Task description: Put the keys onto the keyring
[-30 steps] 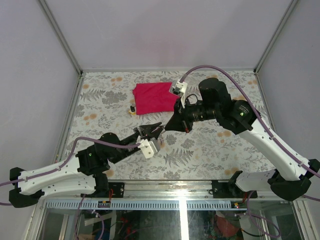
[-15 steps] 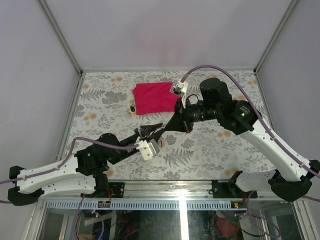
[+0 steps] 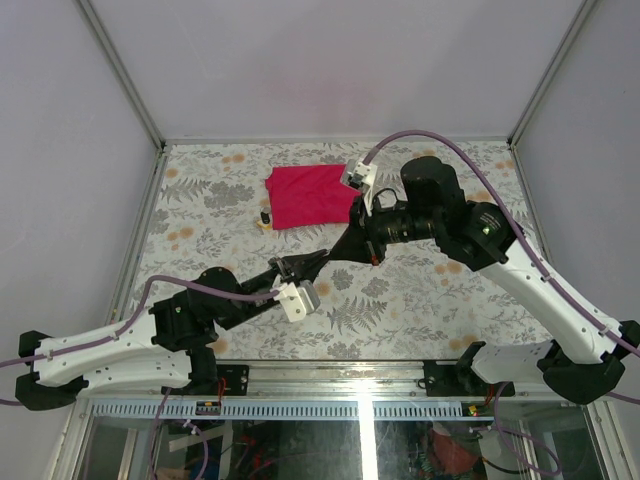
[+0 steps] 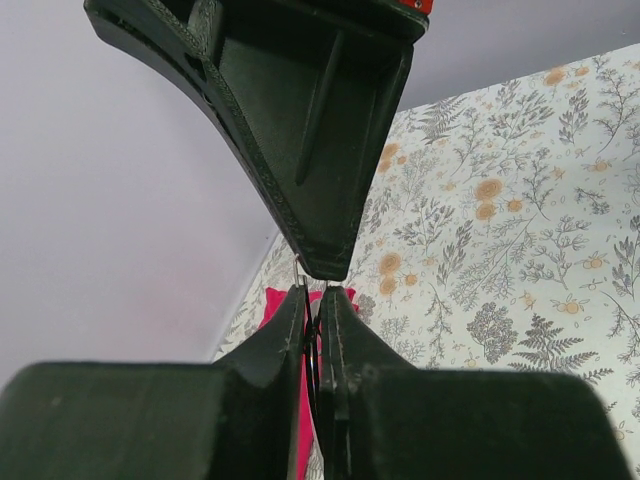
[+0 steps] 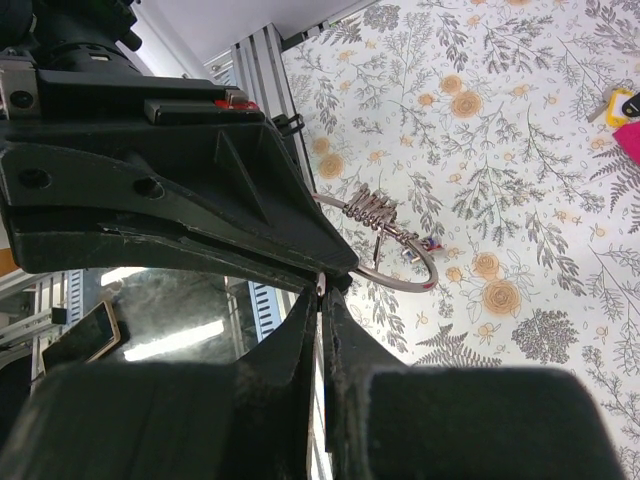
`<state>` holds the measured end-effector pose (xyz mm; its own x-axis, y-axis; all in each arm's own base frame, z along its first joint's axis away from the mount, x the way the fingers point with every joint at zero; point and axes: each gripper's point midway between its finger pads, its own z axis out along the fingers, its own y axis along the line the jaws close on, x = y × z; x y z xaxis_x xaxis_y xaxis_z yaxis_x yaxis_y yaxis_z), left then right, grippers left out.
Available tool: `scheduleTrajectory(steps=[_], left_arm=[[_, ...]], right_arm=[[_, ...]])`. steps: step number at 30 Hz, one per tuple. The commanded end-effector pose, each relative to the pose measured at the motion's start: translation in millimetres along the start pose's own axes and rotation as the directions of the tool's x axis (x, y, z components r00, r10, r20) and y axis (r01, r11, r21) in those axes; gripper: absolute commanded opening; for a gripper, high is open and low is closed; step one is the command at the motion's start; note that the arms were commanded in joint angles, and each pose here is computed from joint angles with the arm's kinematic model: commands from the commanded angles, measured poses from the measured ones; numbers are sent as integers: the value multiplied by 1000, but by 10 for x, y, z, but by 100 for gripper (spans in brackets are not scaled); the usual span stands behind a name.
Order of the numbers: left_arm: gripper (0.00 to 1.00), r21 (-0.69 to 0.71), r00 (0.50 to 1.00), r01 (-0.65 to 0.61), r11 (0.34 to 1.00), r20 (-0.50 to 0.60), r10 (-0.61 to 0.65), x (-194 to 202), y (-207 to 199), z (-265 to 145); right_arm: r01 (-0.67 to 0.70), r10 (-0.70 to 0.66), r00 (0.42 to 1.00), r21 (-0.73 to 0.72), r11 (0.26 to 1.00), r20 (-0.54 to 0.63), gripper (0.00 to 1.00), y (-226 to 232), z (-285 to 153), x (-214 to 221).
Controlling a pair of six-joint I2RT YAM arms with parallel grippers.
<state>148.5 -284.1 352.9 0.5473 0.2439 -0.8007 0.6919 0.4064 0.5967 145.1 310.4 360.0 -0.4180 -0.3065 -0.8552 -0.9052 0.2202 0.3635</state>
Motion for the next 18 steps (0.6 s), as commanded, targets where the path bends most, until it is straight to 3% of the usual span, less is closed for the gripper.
scheduleTrajectory(steps=[1, 18], left_arm=[[0, -91, 997, 8, 996, 71, -1, -227, 238, -38], [3, -123, 999, -32, 992, -26, 29, -76, 306, -34]], right_arm=[[19, -19, 998, -3, 1000, 58, 0, 64, -85, -102], [69, -67, 992, -14, 998, 102, 0, 128, -162, -109]])
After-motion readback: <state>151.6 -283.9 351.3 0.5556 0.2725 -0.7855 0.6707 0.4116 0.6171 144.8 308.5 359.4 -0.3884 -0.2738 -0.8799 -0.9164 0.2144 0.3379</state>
